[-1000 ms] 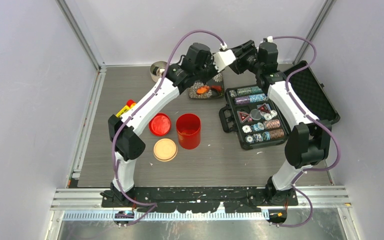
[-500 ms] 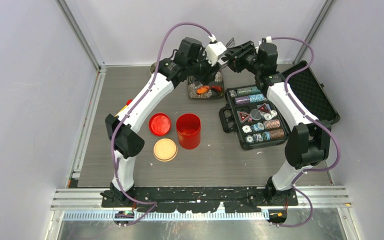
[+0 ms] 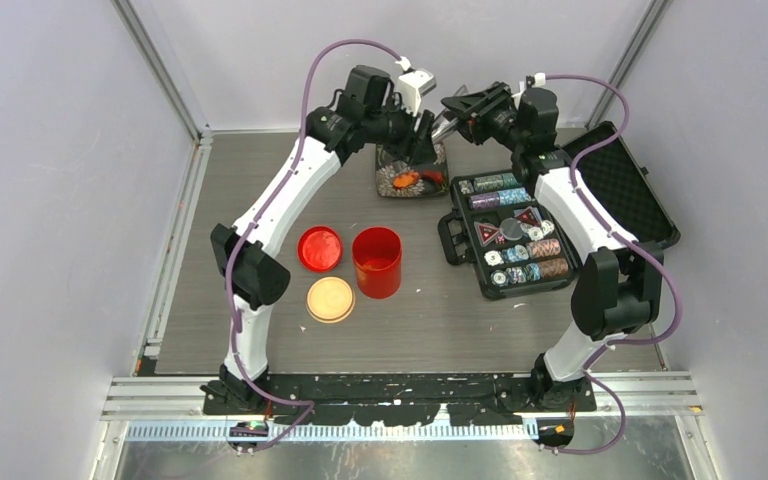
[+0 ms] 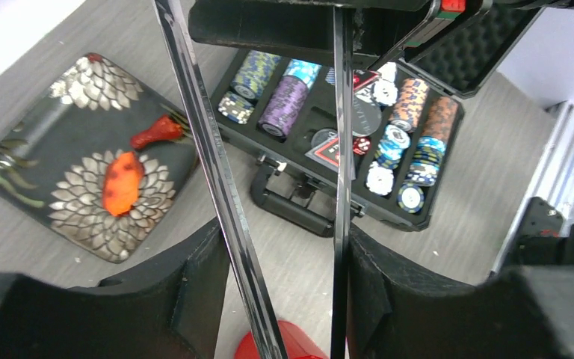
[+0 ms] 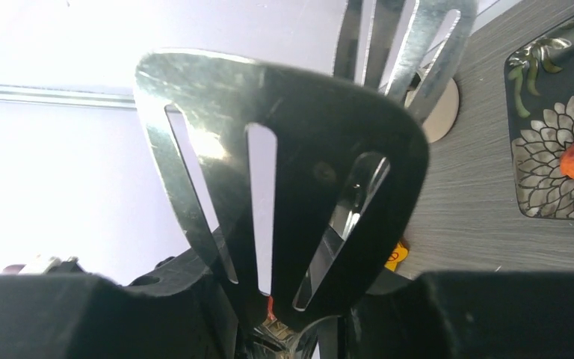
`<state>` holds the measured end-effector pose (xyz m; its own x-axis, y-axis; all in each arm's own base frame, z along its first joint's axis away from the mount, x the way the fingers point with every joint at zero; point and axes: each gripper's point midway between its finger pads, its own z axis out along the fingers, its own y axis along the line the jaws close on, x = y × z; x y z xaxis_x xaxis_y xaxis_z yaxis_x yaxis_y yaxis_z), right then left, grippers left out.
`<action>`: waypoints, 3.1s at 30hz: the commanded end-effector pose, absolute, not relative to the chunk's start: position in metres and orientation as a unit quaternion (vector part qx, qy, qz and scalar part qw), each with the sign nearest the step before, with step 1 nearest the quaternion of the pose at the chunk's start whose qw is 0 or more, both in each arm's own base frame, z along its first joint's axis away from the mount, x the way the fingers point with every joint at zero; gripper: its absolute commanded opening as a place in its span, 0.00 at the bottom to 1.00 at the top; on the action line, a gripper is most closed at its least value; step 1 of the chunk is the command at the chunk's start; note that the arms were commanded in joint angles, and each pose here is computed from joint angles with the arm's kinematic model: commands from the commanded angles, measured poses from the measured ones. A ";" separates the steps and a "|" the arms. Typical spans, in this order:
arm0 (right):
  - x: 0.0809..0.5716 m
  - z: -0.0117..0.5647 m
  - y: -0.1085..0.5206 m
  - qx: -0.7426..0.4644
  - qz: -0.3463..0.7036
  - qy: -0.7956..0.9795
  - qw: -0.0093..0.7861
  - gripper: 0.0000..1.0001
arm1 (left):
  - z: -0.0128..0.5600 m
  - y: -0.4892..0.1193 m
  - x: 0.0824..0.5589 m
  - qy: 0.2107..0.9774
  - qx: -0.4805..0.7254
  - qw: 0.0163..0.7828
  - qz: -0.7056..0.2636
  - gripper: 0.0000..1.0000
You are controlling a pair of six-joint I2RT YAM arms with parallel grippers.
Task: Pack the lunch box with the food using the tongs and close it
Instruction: Adjust the clamp.
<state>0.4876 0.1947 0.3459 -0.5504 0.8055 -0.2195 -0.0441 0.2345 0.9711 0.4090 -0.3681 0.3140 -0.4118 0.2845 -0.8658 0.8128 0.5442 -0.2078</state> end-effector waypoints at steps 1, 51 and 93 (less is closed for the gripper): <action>0.477 0.384 0.188 0.247 0.568 0.658 0.429 0.00 | 0.346 -0.378 0.396 0.757 0.335 0.408 -0.384 0.53; 0.477 0.355 0.212 0.325 0.530 0.698 0.356 0.60 | 0.388 -0.367 0.429 0.590 0.467 0.657 0.038 0.17; 0.484 0.380 0.199 0.309 0.562 0.662 0.388 0.00 | 0.388 -0.343 0.385 0.762 0.334 0.487 -0.265 0.71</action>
<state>0.4909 0.1981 0.3354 -0.5139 0.8507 -0.1108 0.1271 0.2032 0.9708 0.4086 -0.3390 0.4098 -0.0984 0.3077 -0.9464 0.7124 0.6858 0.1489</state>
